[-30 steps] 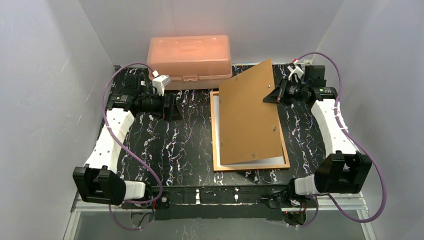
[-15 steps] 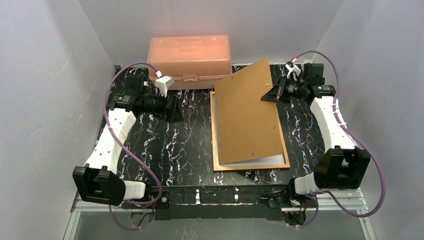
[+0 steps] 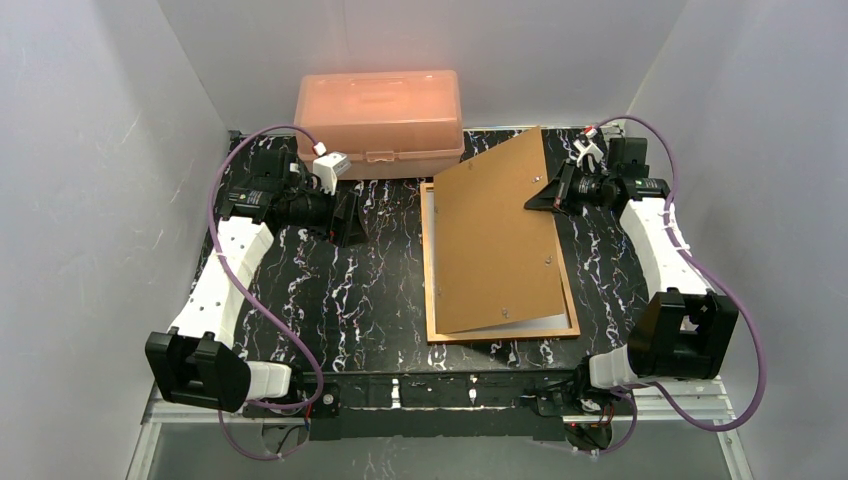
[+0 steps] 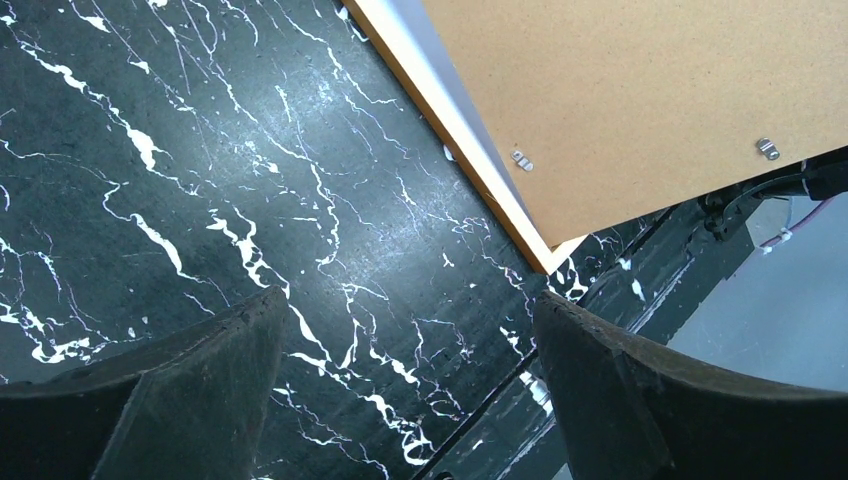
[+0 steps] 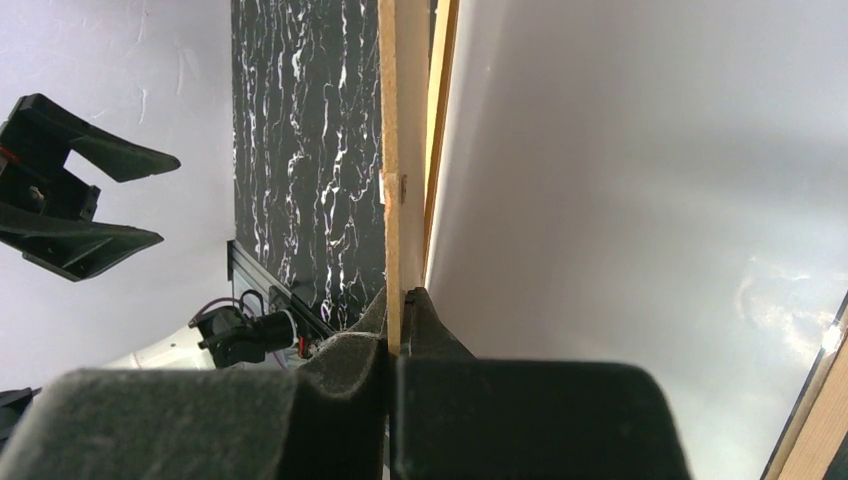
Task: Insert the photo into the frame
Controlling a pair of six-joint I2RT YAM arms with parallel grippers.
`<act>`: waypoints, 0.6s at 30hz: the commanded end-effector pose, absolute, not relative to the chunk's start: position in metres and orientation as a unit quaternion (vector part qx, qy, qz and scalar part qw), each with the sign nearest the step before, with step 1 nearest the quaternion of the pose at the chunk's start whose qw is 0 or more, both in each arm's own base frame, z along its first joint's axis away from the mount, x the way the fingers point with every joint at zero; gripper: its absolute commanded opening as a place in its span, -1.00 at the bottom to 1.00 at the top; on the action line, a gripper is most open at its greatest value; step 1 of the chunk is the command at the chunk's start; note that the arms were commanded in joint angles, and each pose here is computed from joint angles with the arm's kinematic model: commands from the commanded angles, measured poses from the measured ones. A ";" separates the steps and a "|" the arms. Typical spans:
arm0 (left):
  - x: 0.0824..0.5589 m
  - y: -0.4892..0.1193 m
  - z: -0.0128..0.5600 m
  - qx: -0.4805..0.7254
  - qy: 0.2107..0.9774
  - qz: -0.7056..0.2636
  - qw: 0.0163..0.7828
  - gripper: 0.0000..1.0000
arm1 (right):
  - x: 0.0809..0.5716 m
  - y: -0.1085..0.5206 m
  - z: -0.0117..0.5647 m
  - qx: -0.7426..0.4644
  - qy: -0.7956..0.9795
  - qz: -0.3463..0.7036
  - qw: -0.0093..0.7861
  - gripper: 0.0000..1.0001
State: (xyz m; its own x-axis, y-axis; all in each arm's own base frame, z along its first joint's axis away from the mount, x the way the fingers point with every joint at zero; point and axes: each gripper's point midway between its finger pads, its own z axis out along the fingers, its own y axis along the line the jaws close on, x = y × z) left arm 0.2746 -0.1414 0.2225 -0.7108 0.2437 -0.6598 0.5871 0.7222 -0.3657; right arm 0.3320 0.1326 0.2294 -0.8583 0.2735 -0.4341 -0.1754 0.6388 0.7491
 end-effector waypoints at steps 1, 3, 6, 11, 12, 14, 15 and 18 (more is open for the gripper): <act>0.271 -0.142 0.224 0.247 0.876 -0.287 0.300 0.79 | 0.329 0.139 0.250 0.007 0.846 0.452 0.284 -0.97; 0.271 -0.142 0.224 0.247 0.876 -0.287 0.300 0.79 | 0.327 0.139 0.245 0.008 0.847 0.452 0.280 -0.97; 0.271 -0.142 0.223 0.247 0.876 -0.287 0.299 0.79 | 0.326 0.138 0.239 0.013 0.850 0.449 0.274 -0.97; 0.272 -0.142 0.223 0.248 0.876 -0.285 0.299 0.79 | 0.326 0.138 0.231 0.017 0.855 0.445 0.266 -0.97; 0.272 -0.142 0.223 0.248 0.876 -0.285 0.300 0.79 | 0.327 0.138 0.229 0.017 0.855 0.446 0.264 -0.97; 0.273 -0.143 0.222 0.247 0.876 -0.285 0.300 0.79 | 0.328 0.137 0.226 0.017 0.858 0.443 0.260 -0.97; 0.273 -0.142 0.222 0.247 0.877 -0.285 0.299 0.79 | 0.327 0.137 0.223 0.017 0.859 0.442 0.257 -0.97; 0.273 -0.142 0.220 0.247 0.877 -0.282 0.299 0.79 | 0.326 0.136 0.215 0.021 0.862 0.439 0.251 -0.97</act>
State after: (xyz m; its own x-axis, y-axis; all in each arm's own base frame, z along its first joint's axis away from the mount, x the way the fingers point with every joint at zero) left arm 0.2755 -0.1409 0.2221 -0.7053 0.2503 -0.6632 0.5911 0.7240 -0.3554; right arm 0.3298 0.1313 0.2155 -0.8664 0.2785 -0.4143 -0.1540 0.6403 0.7525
